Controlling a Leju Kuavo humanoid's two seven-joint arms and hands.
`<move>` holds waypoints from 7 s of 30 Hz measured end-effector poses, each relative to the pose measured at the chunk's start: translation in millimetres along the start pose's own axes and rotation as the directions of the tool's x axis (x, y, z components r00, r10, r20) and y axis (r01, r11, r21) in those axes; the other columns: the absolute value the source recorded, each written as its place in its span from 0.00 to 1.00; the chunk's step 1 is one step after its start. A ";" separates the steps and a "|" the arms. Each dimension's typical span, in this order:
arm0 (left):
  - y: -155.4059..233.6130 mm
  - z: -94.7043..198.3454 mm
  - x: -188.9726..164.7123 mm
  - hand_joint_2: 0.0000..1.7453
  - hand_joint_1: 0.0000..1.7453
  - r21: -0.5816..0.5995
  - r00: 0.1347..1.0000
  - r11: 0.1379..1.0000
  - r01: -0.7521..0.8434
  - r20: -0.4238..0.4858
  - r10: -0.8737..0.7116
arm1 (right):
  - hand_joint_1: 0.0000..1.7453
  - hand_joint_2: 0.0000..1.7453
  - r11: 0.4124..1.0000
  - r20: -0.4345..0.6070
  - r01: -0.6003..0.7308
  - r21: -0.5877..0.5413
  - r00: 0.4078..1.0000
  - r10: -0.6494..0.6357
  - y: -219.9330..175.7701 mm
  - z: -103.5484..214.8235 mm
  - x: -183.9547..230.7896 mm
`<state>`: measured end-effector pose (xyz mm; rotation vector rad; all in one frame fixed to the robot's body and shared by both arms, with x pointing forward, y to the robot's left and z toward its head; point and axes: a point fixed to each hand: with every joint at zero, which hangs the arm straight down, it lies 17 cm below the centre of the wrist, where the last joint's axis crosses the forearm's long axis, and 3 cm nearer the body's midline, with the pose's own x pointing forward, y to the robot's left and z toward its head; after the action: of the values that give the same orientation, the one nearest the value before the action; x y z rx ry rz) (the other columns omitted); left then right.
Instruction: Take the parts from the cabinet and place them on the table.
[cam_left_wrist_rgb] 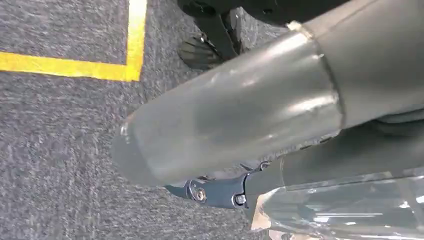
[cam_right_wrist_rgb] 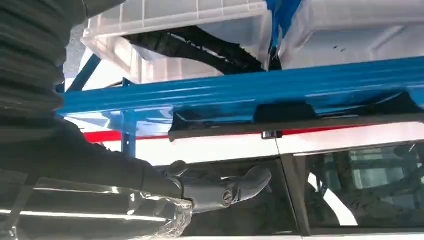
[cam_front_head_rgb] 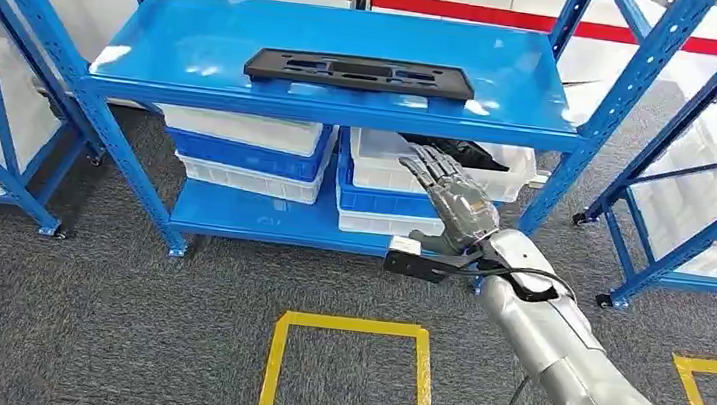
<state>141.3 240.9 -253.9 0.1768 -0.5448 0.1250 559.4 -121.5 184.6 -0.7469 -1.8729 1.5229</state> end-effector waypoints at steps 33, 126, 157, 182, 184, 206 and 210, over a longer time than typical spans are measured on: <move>5.5 -2.8 2.6 0.00 0.00 0.022 1.000 0.999 -0.029 -0.010 0.030 | 0.00 1.00 1.000 -0.002 0.000 0.006 1.000 0.000 1.8 0.8 -1.2; -2.1 -6.1 12.9 0.00 0.00 0.026 0.998 0.998 -0.063 -0.028 0.064 | 0.00 1.00 0.985 0.206 -0.130 -0.117 0.967 0.152 -15.0 -98.4 211.3; -4.8 -7.5 16.2 0.00 0.00 0.024 0.998 0.999 -0.041 -0.036 0.042 | 0.00 1.00 0.978 -0.024 -0.206 0.041 0.978 0.207 13.0 -104.3 143.6; -4.2 -9.6 21.3 0.00 0.00 0.019 0.999 0.999 -0.028 -0.029 0.029 | 0.00 1.00 0.971 -0.127 -0.233 0.055 0.963 0.238 -1.4 -102.0 93.3; -4.3 -9.8 22.1 0.00 0.00 0.018 0.999 0.999 -0.028 -0.028 0.028 | 0.00 1.00 0.971 -0.134 -0.234 0.056 0.962 0.239 -3.2 -102.4 91.0; -5.0 -9.9 22.9 0.00 0.00 0.010 1.000 1.000 -0.015 -0.022 0.015 | 0.00 1.00 0.972 -0.233 -0.217 0.096 0.944 0.234 4.6 -87.1 51.5; -6.4 -9.5 22.0 0.00 0.00 0.003 1.000 1.000 -0.010 -0.024 0.010 | 0.00 1.00 0.969 -0.246 -0.211 0.128 0.940 0.237 20.4 -75.4 41.6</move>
<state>165.8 238.1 -251.1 0.1750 -0.5218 0.1371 589.7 -38.4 180.7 -1.0882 -1.5480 1.5570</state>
